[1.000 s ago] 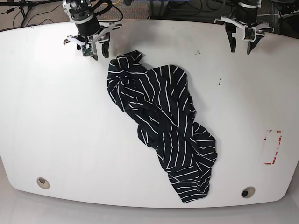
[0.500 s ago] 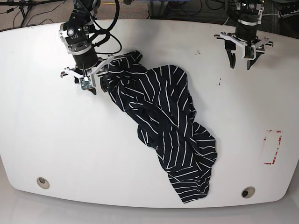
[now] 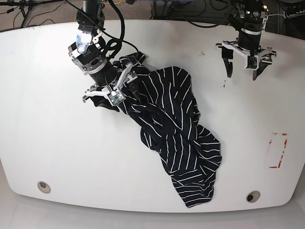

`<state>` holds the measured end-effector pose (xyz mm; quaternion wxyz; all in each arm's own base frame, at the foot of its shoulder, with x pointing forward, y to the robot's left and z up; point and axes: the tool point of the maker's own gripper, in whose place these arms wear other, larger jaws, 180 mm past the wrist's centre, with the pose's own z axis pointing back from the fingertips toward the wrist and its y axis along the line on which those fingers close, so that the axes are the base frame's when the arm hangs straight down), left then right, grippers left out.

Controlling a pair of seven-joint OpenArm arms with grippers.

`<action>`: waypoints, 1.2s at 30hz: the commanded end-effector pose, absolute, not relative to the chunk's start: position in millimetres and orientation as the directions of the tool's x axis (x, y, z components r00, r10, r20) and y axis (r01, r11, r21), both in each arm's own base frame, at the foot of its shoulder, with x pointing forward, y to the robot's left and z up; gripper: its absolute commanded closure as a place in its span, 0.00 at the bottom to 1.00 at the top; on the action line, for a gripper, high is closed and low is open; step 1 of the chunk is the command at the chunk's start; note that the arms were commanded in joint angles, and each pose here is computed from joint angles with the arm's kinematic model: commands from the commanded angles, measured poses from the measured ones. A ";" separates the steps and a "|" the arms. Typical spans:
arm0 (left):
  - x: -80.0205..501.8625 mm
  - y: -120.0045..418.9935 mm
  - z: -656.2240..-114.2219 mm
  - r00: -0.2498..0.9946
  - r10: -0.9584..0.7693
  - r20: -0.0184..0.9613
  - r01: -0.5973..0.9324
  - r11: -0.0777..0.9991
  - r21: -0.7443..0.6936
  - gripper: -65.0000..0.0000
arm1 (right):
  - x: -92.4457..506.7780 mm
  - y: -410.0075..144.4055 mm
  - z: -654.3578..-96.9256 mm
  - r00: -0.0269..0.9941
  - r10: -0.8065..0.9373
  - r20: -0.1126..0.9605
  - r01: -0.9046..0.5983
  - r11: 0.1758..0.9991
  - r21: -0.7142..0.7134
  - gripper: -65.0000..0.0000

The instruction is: Fold the T-shirt properly

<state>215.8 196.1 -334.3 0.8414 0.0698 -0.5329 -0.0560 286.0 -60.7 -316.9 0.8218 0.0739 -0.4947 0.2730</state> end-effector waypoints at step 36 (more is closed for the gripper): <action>239.1 199.9 -308.3 0.330 -0.184 0.926 0.000 0.981 0.195 0.21 | 337.3 -21.5 -372.0 0.402 0.412 0.817 -0.653 0.755 -0.059 0.59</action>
